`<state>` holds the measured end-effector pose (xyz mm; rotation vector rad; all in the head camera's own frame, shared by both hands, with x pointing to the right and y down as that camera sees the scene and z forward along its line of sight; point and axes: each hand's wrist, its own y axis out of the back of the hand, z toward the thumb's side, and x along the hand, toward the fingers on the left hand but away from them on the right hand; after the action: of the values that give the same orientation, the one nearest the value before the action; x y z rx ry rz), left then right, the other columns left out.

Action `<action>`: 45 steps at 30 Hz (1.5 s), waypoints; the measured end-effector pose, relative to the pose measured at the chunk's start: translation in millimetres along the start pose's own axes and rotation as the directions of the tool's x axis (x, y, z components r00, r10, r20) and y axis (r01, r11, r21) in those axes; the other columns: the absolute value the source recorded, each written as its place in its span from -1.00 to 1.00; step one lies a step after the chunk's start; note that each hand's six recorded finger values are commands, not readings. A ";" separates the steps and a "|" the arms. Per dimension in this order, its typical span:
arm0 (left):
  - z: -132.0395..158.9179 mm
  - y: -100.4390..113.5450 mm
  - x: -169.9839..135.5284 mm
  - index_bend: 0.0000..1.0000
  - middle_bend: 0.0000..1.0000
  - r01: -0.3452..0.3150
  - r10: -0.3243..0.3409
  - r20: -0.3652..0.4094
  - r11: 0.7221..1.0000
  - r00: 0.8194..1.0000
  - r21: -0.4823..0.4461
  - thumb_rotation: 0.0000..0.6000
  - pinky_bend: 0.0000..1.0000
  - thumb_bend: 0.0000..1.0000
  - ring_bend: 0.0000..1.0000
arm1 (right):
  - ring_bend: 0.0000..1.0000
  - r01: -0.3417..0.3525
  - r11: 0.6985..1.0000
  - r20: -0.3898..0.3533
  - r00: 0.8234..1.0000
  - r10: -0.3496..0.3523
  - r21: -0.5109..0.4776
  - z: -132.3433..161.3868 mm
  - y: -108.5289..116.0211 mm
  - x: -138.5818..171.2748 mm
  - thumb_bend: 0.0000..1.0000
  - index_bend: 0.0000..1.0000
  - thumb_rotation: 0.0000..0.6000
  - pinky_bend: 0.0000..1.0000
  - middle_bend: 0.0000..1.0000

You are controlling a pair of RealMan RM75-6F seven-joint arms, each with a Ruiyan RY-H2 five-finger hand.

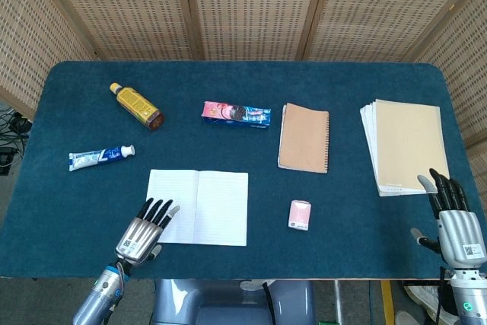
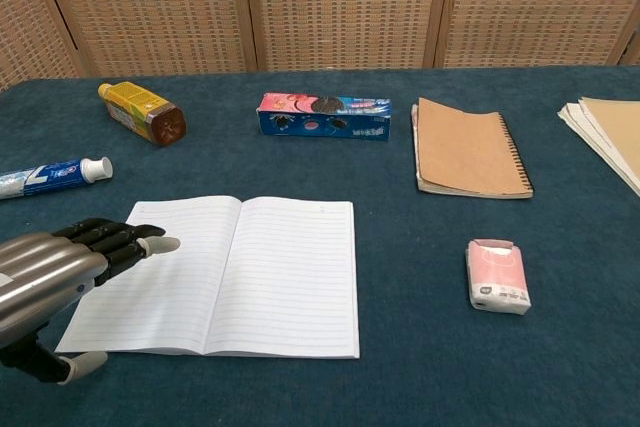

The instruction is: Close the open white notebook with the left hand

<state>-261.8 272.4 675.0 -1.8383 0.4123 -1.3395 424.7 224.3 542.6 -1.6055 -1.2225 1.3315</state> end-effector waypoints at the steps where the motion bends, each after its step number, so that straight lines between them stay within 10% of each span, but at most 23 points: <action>1: 0.7 -1.1 0.6 -1.00 -1.00 0.001 -0.001 0.002 1.000 1.000 0.003 1.00 -1.00 -0.40 -1.00 | -1.00 0.001 1.000 0.000 1.000 -0.001 0.000 0.0 0.0 0.1 -0.74 -0.97 1.00 -1.00 -1.00; 22: 4.3 -16.7 11.8 -1.00 -1.00 -0.007 0.008 -0.005 0.997 1.000 0.074 1.00 -1.00 -0.38 -1.00 | -1.00 0.016 1.000 0.002 1.000 -0.016 -0.025 -0.5 2.8 -0.1 -0.74 -0.97 1.00 -1.00 -1.00; 33: 8.4 -5.9 18.2 -1.00 -1.00 -0.112 0.112 0.013 0.977 0.994 0.183 1.00 -1.00 0.04 -1.00 | -1.00 0.017 0.999 -0.007 1.000 -0.018 -0.036 1.9 2.2 0.8 -0.74 -0.97 1.00 -1.00 -1.00; 45: 16.7 23.3 17.9 -1.00 -1.00 -0.330 0.298 0.140 0.863 0.944 0.384 1.00 -1.00 0.02 -1.00 | -1.00 0.019 0.999 -0.001 1.000 -0.019 -0.047 0.7 2.3 0.3 -0.74 -0.97 1.00 -1.00 -1.00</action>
<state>-235.5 253.0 666.9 -1.4024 0.3472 -1.0337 424.4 223.9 540.2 -1.6233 -1.2731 1.2987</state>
